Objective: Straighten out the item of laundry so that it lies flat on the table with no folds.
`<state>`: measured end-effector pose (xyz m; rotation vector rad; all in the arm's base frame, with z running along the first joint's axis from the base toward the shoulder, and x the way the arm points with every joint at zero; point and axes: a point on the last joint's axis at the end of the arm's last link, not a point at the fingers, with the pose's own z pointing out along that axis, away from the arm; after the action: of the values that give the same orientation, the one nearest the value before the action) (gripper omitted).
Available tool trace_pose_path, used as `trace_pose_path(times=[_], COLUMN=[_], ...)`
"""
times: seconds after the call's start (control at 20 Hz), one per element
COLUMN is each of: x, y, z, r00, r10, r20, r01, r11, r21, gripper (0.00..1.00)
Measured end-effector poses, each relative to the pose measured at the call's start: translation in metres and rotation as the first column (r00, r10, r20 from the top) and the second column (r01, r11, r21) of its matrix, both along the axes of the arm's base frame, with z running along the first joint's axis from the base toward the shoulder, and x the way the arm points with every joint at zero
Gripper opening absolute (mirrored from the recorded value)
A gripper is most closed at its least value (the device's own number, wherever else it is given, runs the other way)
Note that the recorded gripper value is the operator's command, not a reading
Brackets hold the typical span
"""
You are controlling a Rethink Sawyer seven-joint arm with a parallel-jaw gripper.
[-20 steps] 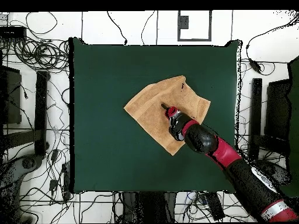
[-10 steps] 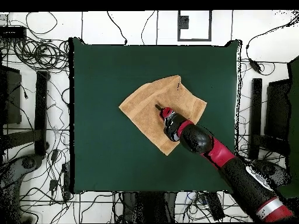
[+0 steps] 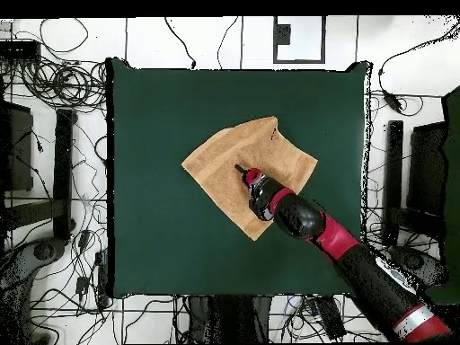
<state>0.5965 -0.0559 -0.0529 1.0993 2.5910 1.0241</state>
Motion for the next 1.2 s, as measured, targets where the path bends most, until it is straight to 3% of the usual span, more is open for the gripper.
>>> trace_pose_path(times=[0.6,0.7,0.8,0.95,1.0,1.05,1.2], x=[-0.007,-0.007,-0.008,-0.010,-0.011,-0.013,-0.016], y=[0.012,0.013,0.018,0.030,0.036,0.044,0.052], z=[-0.002,-0.002,0.000,0.002,0.003,0.004,0.005], r00=[1.000,1.000,0.998,0.984,0.972,0.955,0.922], r10=[0.008,0.019,0.060,0.163,0.214,0.270,0.355], r20=[-0.014,-0.008,0.020,0.078,0.102,0.123,0.155], r01=[-0.007,-0.019,-0.059,-0.147,-0.183,-0.217,-0.254], r11=[1.000,1.000,0.997,0.972,0.950,0.918,0.856], r21=[0.026,0.014,-0.042,-0.183,-0.254,-0.332,-0.451], gripper=[1.00,1.00,1.00,1.00,1.00,1.00,1.00])
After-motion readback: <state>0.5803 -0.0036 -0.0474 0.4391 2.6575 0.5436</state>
